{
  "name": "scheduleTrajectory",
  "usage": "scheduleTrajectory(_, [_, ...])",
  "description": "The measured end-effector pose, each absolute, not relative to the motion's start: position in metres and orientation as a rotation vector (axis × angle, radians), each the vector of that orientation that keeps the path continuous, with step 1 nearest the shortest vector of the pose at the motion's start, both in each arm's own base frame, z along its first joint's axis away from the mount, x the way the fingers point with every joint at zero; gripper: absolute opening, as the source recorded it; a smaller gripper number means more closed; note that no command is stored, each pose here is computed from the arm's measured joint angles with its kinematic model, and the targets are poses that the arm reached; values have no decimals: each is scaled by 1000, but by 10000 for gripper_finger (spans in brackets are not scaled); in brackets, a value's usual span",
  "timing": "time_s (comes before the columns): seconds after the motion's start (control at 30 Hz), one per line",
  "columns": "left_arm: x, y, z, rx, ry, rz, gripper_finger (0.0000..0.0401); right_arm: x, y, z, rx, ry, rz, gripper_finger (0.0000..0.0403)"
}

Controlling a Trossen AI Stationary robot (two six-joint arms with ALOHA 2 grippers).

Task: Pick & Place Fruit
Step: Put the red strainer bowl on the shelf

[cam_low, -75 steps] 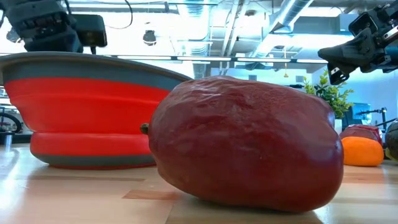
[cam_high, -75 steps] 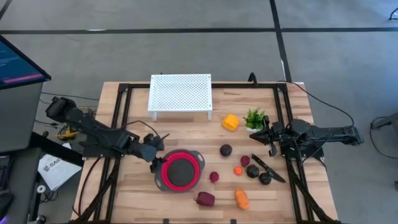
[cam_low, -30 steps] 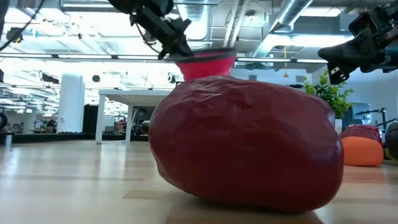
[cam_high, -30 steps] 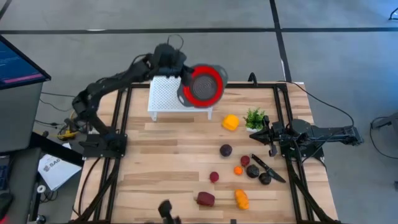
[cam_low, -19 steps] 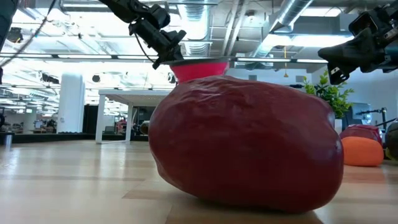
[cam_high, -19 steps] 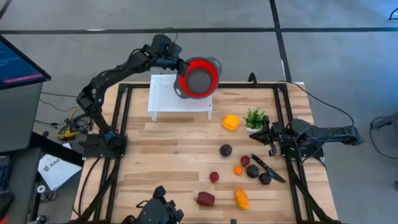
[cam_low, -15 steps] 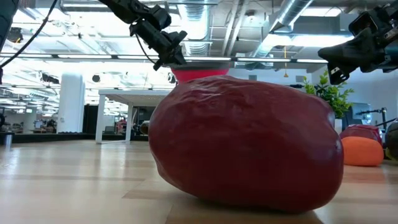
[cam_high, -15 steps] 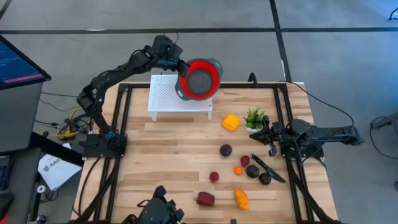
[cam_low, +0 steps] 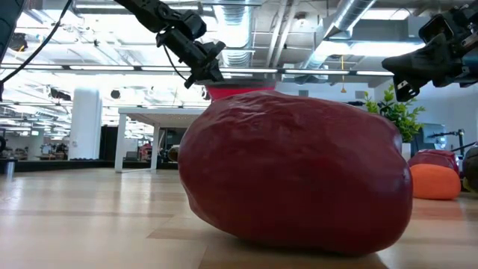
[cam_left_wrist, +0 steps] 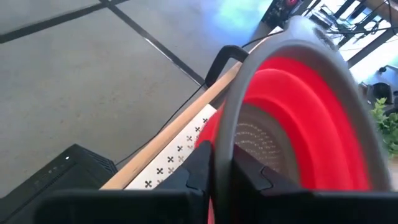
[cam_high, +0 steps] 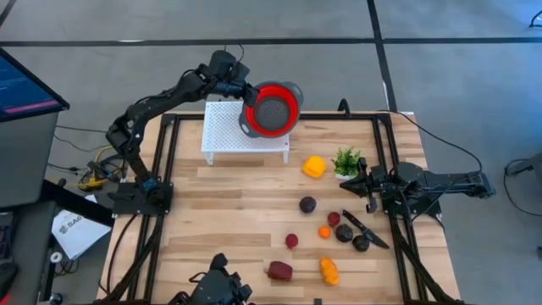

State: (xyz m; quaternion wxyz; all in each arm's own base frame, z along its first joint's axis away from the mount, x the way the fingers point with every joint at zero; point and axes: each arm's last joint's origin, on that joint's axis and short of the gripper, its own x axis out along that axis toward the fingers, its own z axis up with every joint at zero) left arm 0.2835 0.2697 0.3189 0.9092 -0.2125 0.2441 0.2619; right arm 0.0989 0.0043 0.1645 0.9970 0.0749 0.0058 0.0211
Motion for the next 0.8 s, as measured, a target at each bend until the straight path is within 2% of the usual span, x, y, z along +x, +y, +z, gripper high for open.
scheduleTrajectory(0.53, [280, 270, 297, -446, 536, 581, 34, 99, 4, 164, 150, 12, 42, 6])
scheduleTrajectory(0.63, [281, 271, 297, -437, 522, 580, 49, 99, 4, 165, 150, 11, 42, 6])
scheduleTrajectory(0.8, [281, 272, 299, -425, 502, 581, 102, 99, 4, 165, 150, 11, 42, 6])
